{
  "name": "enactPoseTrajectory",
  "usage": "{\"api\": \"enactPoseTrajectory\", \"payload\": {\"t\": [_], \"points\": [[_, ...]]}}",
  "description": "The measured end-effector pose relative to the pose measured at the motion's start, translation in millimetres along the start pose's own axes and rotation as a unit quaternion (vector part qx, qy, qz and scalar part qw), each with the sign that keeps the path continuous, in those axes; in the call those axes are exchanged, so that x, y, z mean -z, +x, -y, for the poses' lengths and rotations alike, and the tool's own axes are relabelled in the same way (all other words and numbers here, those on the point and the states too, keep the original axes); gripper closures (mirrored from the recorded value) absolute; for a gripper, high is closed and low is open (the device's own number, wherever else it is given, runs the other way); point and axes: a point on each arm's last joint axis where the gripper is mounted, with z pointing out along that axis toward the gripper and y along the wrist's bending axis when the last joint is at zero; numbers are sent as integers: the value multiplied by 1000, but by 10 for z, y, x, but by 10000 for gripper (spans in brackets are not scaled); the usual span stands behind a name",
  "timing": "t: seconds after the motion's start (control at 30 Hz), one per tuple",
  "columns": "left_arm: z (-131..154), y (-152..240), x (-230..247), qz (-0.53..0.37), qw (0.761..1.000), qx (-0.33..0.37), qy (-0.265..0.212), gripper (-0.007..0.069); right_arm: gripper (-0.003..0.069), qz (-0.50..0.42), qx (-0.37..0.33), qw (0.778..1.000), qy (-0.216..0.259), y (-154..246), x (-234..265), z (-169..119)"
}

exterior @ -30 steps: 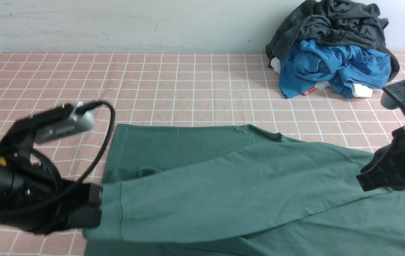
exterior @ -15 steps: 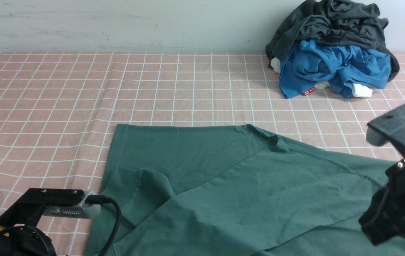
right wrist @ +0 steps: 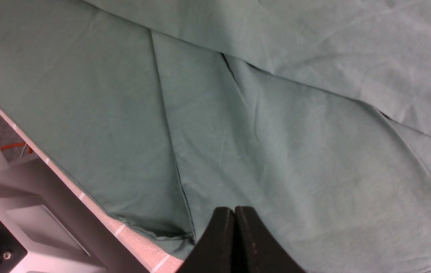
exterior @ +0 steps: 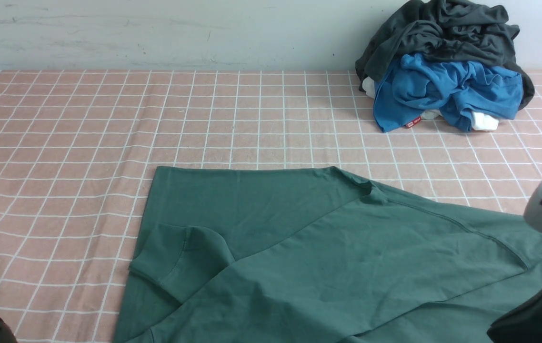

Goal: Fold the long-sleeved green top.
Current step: Use both arms simultaneously to clamp the lower edge of the clothing fabric

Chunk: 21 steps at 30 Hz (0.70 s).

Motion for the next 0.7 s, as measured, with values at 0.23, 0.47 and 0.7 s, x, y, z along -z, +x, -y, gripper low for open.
{"api": "enactPoseTrajectory", "payload": {"t": [0.23, 0.47, 0.7], "points": [[92, -191, -235, -21, 999, -40, -2, 146, 673, 4, 0, 1000, 1, 20, 31, -4], [23, -342, -411, -7, 998, 58, -9, 146, 673, 3, 0, 1000, 1, 21, 31, -4], [28, -362, -422, -29, 997, 67, 4, 146, 673, 2, 4, 1000, 11, 23, 32, 14]]}}
